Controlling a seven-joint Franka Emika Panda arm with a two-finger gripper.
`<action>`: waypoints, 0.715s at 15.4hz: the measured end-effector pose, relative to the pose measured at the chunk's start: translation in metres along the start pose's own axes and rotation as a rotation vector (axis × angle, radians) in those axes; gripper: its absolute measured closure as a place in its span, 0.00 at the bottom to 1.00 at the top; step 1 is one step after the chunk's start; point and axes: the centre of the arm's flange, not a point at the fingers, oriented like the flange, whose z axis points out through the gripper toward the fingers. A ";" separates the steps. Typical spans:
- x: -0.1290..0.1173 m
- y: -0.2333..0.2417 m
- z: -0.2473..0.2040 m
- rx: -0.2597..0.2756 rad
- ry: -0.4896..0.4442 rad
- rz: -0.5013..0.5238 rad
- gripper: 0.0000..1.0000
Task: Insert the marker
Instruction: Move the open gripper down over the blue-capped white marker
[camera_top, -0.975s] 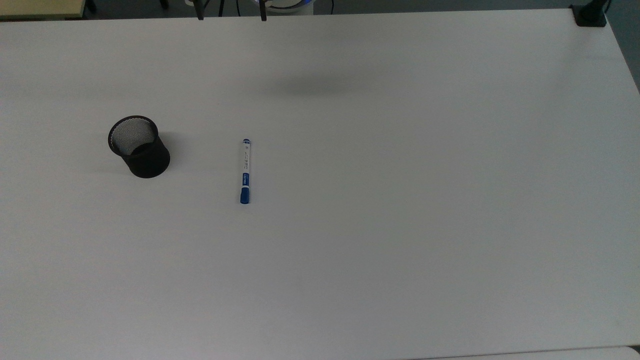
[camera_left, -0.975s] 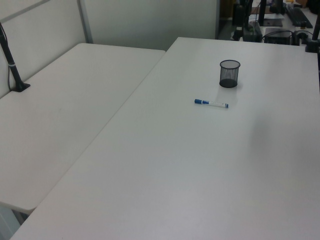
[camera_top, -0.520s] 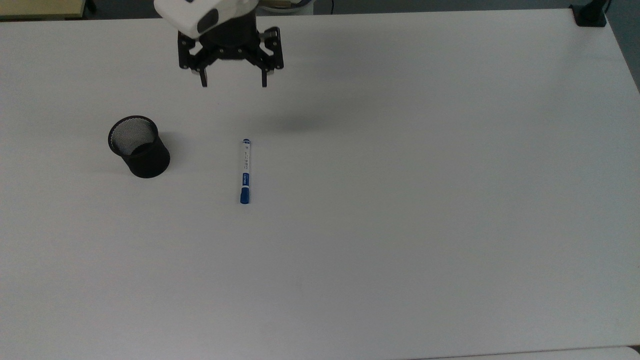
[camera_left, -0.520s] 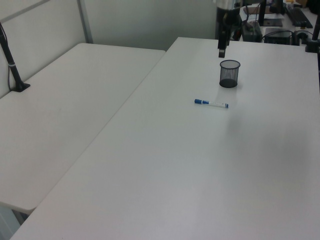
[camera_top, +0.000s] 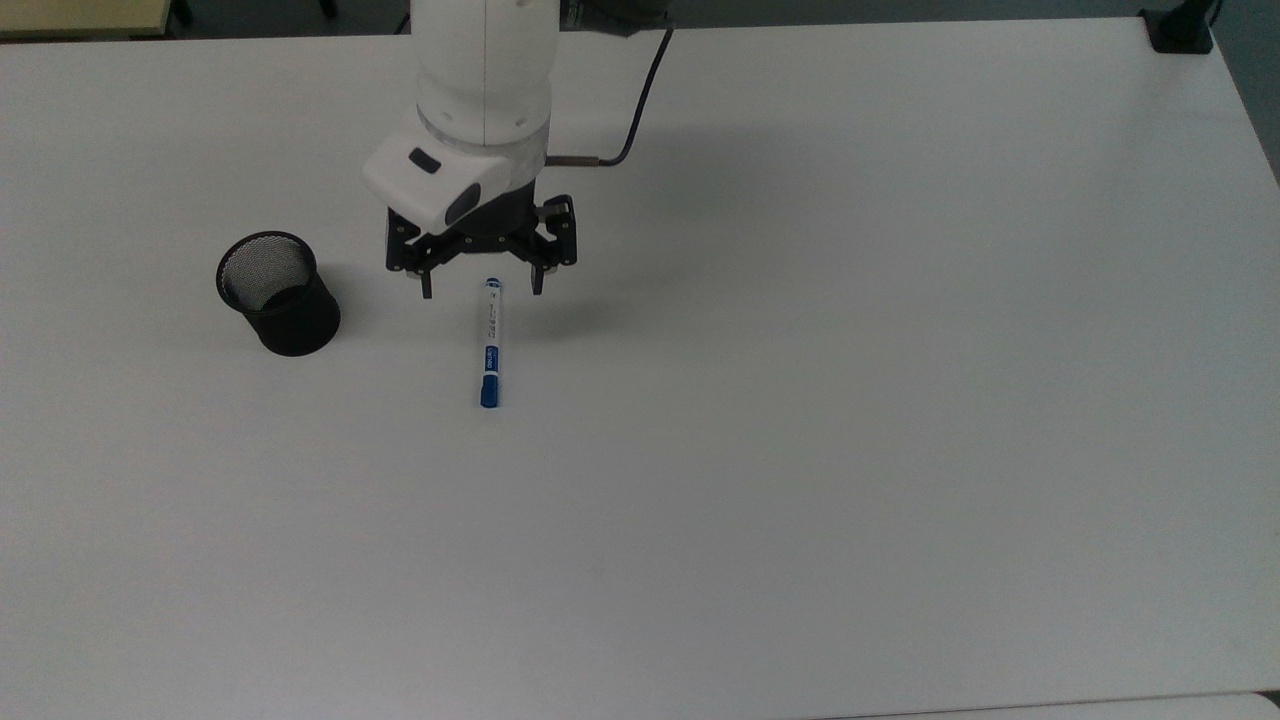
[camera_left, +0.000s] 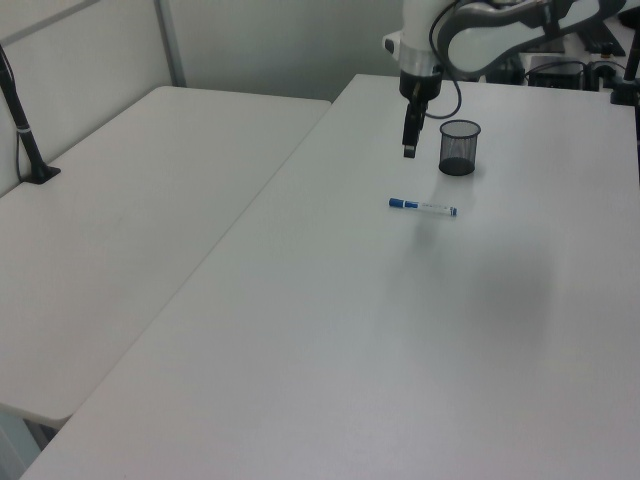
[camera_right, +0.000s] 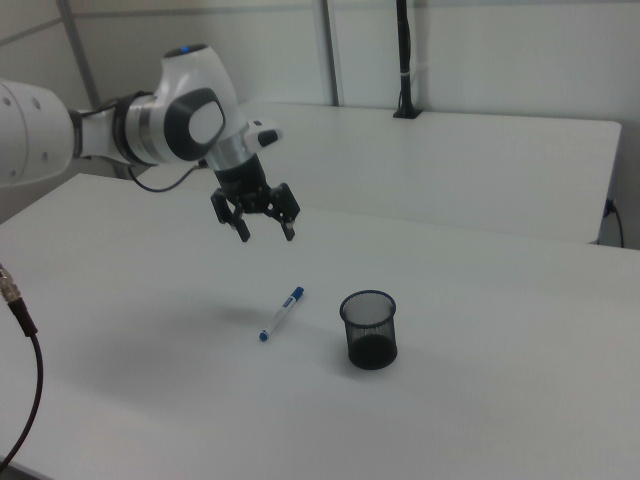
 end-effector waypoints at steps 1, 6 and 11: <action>0.002 -0.001 0.012 -0.003 -0.007 -0.002 0.00; 0.003 -0.002 0.052 -0.024 -0.066 -0.022 0.04; 0.007 -0.010 0.092 -0.025 -0.072 0.010 0.16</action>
